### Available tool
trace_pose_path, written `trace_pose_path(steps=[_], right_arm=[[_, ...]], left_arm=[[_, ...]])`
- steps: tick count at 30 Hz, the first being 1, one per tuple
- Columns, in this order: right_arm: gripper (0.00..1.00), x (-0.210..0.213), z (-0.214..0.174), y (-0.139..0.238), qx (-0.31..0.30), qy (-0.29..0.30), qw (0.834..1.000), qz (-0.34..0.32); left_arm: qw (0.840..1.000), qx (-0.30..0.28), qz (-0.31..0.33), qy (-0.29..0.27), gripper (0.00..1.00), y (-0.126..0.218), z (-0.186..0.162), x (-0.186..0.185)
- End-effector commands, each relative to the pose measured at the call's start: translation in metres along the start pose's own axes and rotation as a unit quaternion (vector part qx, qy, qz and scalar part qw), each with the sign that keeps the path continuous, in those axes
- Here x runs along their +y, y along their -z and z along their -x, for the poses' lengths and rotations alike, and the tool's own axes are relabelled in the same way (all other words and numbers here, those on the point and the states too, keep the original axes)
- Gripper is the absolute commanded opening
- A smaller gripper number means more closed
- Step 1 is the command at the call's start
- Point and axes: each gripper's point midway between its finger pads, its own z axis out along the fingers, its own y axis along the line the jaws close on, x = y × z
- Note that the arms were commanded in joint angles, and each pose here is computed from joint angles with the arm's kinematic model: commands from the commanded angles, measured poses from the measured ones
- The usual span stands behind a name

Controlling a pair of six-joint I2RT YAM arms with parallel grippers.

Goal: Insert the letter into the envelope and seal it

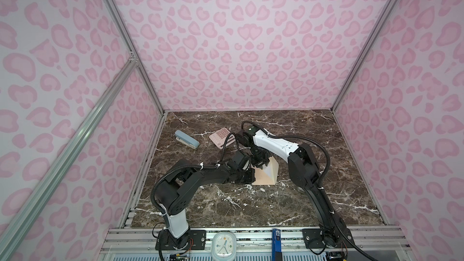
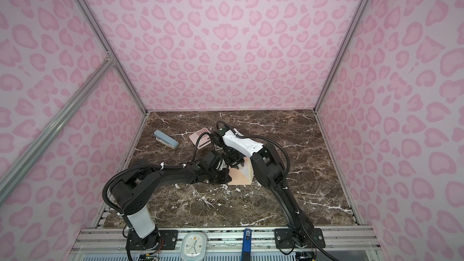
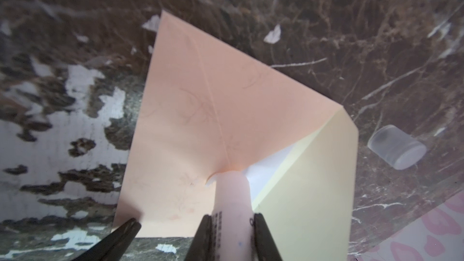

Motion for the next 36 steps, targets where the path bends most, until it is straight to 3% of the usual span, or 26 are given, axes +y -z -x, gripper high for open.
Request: trace_pose_path(steps=[1,16,25,31,36], right_arm=[[0.00,-0.001,0.007,-0.005,-0.007,-0.001,1.000,-0.008],[0.00,-0.015,0.012,-0.003,-0.011,-0.006,0.999,-0.044],[0.00,0.015,0.002,0.015,-0.025,0.032,0.999,-0.010],[0.00,0.019,-0.005,0.005,-0.012,0.049,0.998,-0.038],[0.00,0.029,-0.005,-0.003,-0.005,0.047,0.999,-0.020]], left_arm=[[0.999,0.016,0.048,-0.013,0.04,-0.003,-0.011,0.022],[0.999,0.017,0.047,-0.012,0.04,-0.004,-0.011,0.023],[0.999,0.016,0.046,-0.013,0.04,-0.004,-0.010,0.022],[0.999,0.016,0.047,-0.012,0.04,-0.003,-0.011,0.023],[0.999,0.014,0.046,-0.012,0.04,-0.003,-0.010,0.022]])
